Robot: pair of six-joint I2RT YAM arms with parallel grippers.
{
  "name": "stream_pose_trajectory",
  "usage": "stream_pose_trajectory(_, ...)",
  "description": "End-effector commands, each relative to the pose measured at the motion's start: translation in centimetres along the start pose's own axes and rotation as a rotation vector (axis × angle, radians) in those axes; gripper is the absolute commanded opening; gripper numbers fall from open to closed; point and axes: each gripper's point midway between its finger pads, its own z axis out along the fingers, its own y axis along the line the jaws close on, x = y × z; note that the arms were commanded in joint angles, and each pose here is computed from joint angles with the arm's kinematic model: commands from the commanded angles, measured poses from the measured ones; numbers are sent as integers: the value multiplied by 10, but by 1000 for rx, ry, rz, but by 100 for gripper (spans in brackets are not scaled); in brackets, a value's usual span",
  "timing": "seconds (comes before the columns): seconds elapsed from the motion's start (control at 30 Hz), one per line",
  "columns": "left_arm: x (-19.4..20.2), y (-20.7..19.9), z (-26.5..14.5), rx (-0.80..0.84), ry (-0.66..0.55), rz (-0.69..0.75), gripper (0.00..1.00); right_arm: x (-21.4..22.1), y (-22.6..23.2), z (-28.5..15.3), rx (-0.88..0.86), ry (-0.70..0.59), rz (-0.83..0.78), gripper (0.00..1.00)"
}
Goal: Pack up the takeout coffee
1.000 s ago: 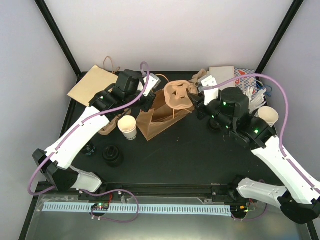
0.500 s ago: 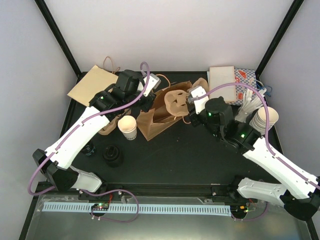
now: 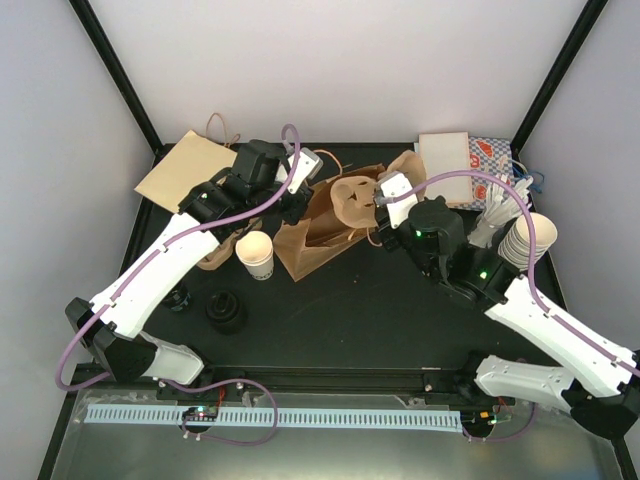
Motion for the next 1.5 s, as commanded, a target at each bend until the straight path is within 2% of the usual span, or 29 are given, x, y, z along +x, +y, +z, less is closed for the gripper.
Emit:
stream_pose_trajectory(0.0, -22, -8, -18, 30, -80, 7, 2, -41, -26, -16, 102, -134, 11, 35)
stream_pose_trajectory(0.27, -21, -8, -21, 27, -81, 8, 2, -52, -26, -11, 121, -160, -27, 35)
stream_pose_trajectory(0.7, -24, -8, -22, 29, -90, -3, 1, -1, 16, 3, 22, -70, -46, 34)
stream_pose_trajectory(1.1, -28, -18, -20, 55, -93, -10, 1, 27, 49, 7, -16, 9, -109, 34)
stream_pose_trajectory(1.47, -30, -30, -16, 70, -85, -2, 1, 21, 78, 1, -182, 75, 51, 35)
